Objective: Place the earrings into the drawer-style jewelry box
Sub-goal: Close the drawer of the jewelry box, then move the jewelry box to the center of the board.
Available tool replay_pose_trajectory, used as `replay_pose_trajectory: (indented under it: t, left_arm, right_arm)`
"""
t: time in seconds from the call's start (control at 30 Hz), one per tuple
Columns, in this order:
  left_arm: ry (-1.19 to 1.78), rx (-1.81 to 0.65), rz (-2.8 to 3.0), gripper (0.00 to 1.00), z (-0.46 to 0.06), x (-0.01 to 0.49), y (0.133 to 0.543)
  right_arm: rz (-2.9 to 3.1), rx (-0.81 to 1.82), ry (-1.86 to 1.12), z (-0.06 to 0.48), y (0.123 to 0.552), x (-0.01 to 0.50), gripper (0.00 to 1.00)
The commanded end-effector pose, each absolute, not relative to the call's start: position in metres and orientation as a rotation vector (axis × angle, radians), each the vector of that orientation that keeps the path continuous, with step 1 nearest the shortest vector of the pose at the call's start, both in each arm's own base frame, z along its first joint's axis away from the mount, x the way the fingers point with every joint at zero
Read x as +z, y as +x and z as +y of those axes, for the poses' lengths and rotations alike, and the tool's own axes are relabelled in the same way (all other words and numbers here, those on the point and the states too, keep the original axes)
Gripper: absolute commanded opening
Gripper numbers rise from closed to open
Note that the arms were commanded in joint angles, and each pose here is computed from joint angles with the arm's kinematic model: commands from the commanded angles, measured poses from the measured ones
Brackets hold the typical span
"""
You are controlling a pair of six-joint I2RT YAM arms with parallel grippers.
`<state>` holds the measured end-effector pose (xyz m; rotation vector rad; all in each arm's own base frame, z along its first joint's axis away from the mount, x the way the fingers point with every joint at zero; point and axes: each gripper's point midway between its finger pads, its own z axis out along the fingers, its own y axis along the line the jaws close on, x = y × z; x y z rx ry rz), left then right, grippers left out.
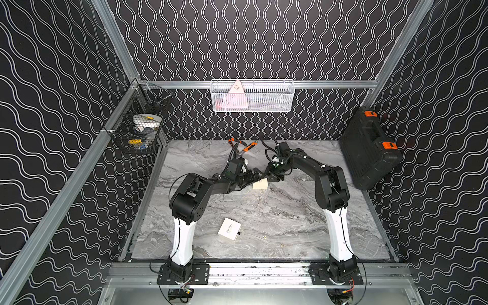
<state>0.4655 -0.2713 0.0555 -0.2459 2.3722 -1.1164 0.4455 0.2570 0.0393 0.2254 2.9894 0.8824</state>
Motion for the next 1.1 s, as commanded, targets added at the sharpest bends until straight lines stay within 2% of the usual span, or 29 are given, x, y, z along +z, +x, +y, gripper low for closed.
replay_pose_trajectory:
  t: [0.0,0.13,0.33,0.63,0.77,0.93,1.07]
  left_arm:
    - [-0.293,-1.037,2.448,0.99,-0.253,0.037,0.463]
    - [-0.328,-0.958,2.452,0.99,-0.228,0.033,0.472]
    - [-0.282,-0.889,2.441,0.99,-0.221,0.045,0.482]
    - [-0.222,-0.788,2.423,0.99,-0.207,0.081,0.473]
    - [-0.225,-0.761,2.47,0.99,-0.191,0.106,0.427]
    - [-0.26,-0.51,2.635,0.99,-0.137,0.112,0.332]
    - [-0.378,-0.404,2.637,0.99,-0.102,0.108,0.275]
  right_arm:
    - [2.999,0.752,0.253,0.235,0.449,0.032,0.46]
    - [3.008,0.707,0.284,0.216,0.445,0.032,0.52]
    - [2.979,0.704,0.29,0.203,0.448,0.048,0.57]
    - [2.896,0.82,0.248,0.208,0.449,0.091,0.57]
    - [2.855,0.813,0.109,0.216,0.41,0.122,0.56]
    - [2.83,0.716,-0.214,0.251,0.311,0.125,0.56]
    - [2.803,0.673,-0.487,0.289,0.239,0.114,0.56]
